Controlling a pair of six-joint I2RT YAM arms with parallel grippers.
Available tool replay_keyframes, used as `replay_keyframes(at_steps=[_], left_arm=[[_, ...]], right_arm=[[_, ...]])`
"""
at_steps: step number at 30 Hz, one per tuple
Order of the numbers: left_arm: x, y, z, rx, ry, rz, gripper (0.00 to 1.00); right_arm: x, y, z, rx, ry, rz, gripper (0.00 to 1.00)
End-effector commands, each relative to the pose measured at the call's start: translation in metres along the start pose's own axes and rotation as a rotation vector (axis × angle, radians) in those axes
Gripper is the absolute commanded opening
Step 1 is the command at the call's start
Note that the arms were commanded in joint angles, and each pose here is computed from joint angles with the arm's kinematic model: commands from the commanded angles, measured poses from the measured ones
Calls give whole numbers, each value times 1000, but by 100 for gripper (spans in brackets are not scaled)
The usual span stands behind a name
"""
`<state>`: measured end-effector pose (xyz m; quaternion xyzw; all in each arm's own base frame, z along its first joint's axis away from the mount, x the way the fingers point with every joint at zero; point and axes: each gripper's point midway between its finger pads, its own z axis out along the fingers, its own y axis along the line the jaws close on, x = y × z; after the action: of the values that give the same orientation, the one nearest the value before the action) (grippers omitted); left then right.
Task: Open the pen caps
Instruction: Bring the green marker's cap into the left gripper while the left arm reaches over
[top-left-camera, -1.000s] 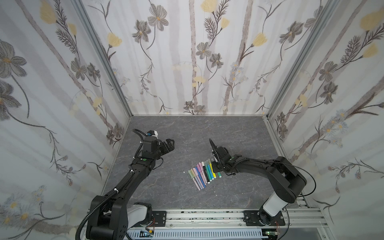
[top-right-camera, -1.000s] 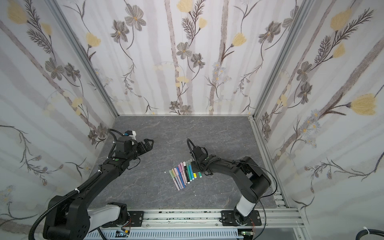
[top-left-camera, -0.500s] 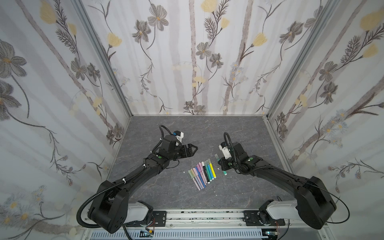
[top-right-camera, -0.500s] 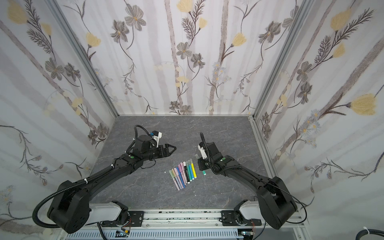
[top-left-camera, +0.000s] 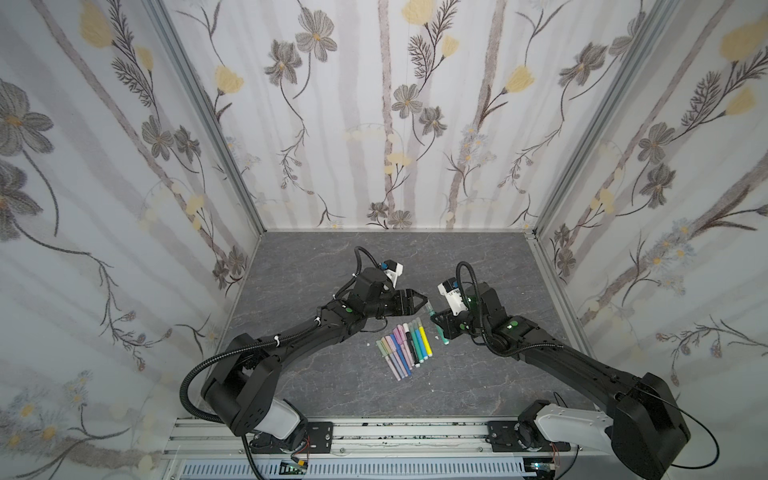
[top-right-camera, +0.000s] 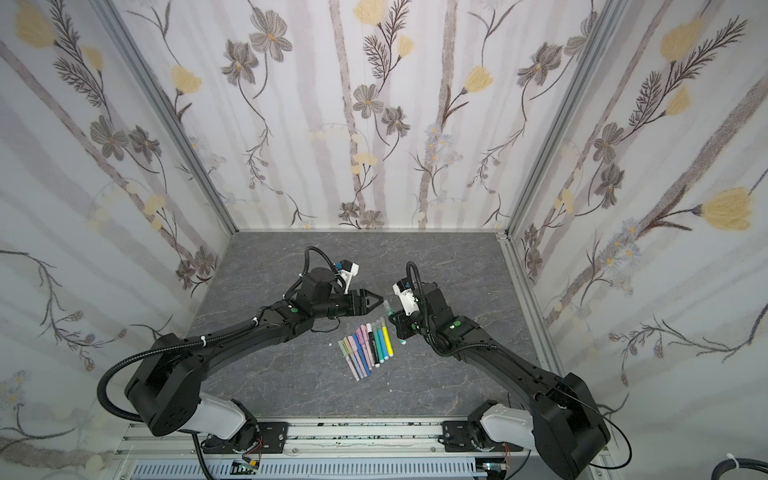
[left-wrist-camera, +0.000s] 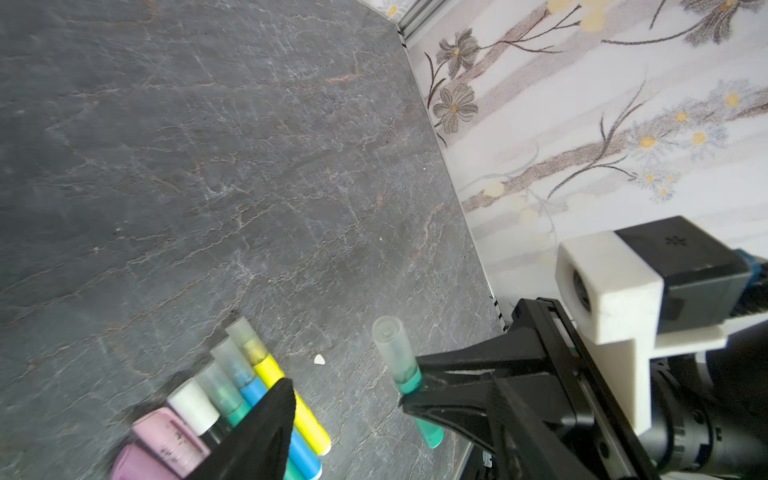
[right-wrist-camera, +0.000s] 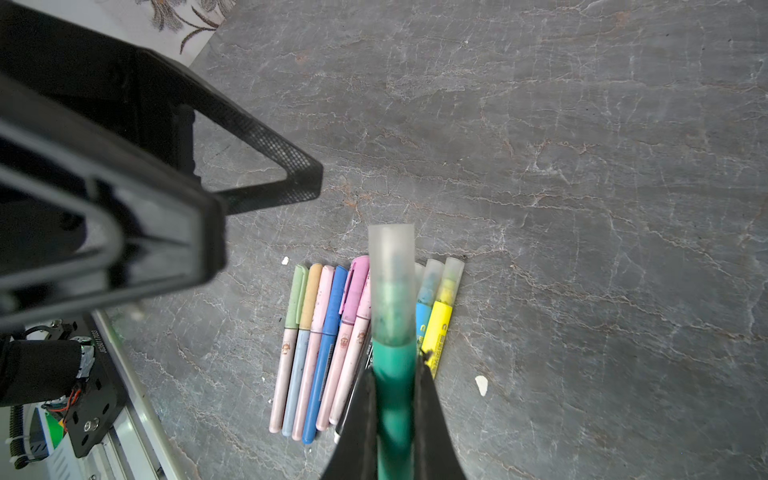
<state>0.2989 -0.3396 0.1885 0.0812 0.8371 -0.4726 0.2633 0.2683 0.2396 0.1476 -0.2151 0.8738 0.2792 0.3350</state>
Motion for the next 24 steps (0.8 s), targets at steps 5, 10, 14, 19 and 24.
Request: replay_keyframes(at_steps=[5, 10, 14, 19, 24], left_arm=[[-8, -11, 19, 46, -6, -13, 58], [-8, -13, 28, 62, 8, -26, 49], [-7, -15, 32, 74, 20, -31, 45], [-4, -14, 33, 77, 27, -34, 41], [-2, -14, 35, 81, 37, -36, 30]], right_arm=[[-15, 5, -2, -19, -54, -25, 0], [-15, 5, -2, -21, -61, -23, 0], [-17, 6, -3, -24, -72, -22, 0], [-19, 5, -2, -17, -83, -19, 0], [-21, 4, 0, -16, -91, -12, 0]])
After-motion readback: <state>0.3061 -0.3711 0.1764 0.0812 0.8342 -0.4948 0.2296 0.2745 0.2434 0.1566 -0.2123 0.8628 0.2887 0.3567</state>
